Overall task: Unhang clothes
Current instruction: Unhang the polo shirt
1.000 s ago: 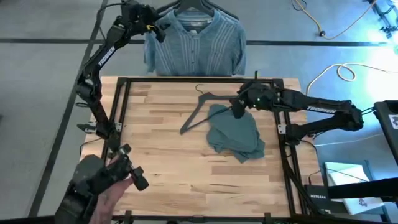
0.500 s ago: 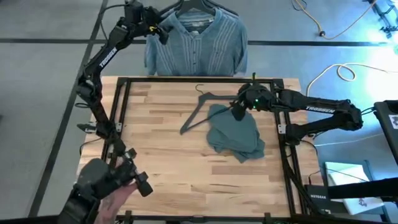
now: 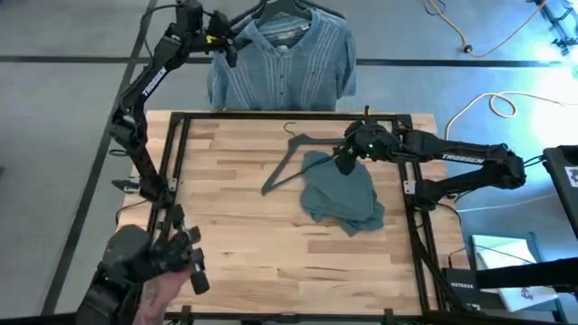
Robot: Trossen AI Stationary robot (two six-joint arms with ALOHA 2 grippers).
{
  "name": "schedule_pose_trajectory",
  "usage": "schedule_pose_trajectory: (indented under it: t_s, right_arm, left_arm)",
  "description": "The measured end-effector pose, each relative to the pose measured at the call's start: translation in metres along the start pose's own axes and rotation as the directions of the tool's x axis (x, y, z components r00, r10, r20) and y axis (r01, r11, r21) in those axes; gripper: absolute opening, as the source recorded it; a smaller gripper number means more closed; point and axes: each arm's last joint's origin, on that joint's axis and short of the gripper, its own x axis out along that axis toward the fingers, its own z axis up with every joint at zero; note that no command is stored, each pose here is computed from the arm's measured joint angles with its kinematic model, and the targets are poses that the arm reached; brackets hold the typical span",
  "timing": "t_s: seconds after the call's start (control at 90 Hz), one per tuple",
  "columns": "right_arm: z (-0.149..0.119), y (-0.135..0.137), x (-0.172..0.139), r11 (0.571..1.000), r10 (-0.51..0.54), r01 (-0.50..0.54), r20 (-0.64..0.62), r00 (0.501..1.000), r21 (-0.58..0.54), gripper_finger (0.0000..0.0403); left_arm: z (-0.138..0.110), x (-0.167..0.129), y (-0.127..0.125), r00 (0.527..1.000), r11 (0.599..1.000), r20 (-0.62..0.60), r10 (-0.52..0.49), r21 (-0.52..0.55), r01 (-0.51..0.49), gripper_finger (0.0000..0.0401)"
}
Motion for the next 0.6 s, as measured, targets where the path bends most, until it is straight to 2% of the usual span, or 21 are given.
schedule_pose_trajectory:
  t_s: [0.178, 0.444, 0.6]
  right_arm:
    - [0.0, 0.0, 0.0, 1.0, 0.011, -0.011, -0.003, 1.0, -0.004, 0.0264]
    - [0.0, 0.0, 0.0, 1.0, 0.003, -0.003, 0.0, 1.0, -0.004, 0.0264]
    - [0.0, 0.0, 0.0, 1.0, 0.003, -0.003, 0.0, 1.0, -0.005, 0.0264]
  left_arm:
    - [0.006, -0.003, 0.0, 1.0, 1.0, 0.007, 0.018, -0.02, -0.018, 0.0027]
    - [0.032, -0.022, -0.009, 0.997, 0.999, 0.078, 0.027, 0.035, -0.03, 0.0027]
    - [0.035, -0.038, -0.019, 0.999, 0.999, 0.034, 0.016, 0.052, -0.018, 0.0027]
